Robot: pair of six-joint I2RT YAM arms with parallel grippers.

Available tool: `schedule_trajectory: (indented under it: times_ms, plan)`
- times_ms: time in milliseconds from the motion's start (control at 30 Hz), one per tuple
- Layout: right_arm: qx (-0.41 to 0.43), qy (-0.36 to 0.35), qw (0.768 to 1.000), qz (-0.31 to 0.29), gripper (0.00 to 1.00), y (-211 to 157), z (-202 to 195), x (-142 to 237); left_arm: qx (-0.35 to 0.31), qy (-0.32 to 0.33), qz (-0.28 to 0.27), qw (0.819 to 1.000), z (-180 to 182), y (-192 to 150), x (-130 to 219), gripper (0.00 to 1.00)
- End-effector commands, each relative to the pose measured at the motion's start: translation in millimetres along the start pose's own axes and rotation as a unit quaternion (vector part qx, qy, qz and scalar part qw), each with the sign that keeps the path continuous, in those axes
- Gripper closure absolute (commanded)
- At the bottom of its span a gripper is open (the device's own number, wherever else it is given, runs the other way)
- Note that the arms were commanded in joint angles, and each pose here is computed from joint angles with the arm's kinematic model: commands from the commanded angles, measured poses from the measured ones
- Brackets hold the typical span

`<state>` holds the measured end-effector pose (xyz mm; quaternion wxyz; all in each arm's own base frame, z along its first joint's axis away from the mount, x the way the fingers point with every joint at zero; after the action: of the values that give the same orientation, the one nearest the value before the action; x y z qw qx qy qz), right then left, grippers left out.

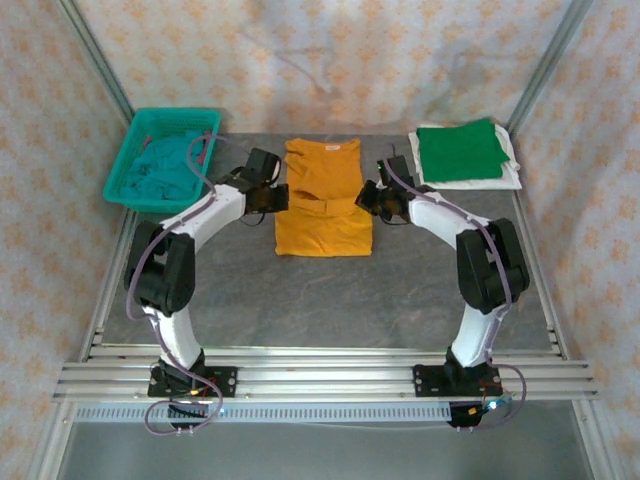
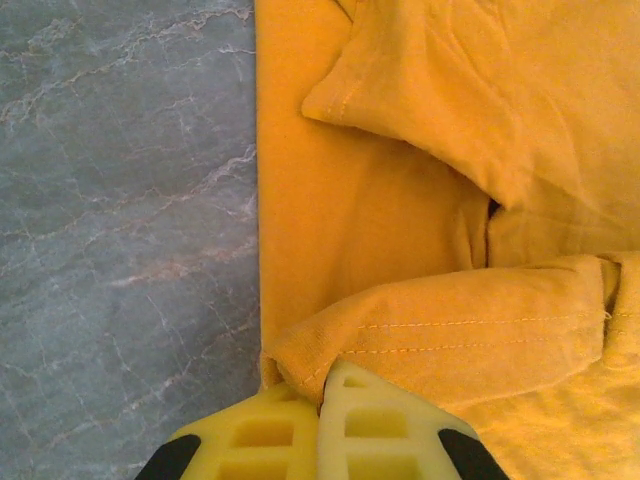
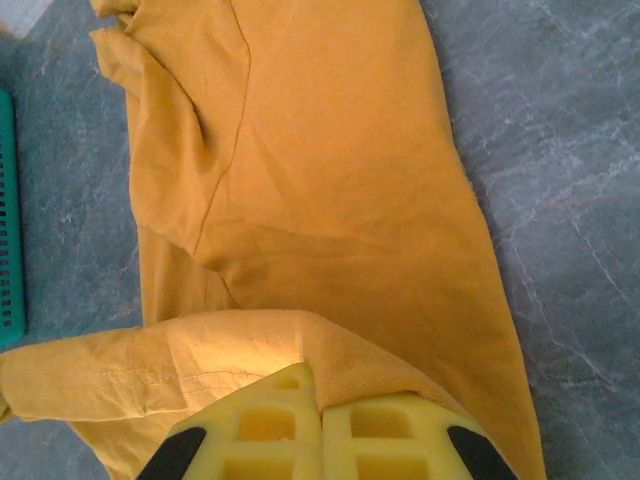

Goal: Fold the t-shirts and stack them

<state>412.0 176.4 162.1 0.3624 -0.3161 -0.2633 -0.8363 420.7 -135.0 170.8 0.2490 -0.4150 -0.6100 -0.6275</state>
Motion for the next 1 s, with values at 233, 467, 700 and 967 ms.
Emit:
schedule_trajectory:
  times_ms: [233,467,700,967]
  plan:
    - [-0.019,0.022,0.999,-0.022,0.59,86,32,-35,-0.004,0.047,-0.024,0.999,31,87,-48,0.47]
    - [-0.020,0.036,0.999,-0.025,0.54,101,51,1,0.031,0.107,-0.073,0.991,39,120,18,0.38]
    - [0.036,0.053,0.998,0.006,0.72,2,11,30,0.000,0.056,-0.092,0.994,1,18,33,0.45]
    - [0.001,0.049,0.997,0.067,0.89,-44,-31,-16,0.000,-0.019,-0.078,0.997,-23,-50,-7,0.55]
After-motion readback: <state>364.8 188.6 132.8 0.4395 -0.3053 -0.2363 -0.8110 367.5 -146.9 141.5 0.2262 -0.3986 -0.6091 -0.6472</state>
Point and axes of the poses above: each hand's point on the last joint's axis, 136 mm out from that joint toward the fingers, its own x axis back along the fingers, its own z axis along the line the jaws close on, y = z × x, the point moved 7 cm from there along x, back along the fingers, and after that the axes turned 15 degrees about -x, right-handed, at the moved point
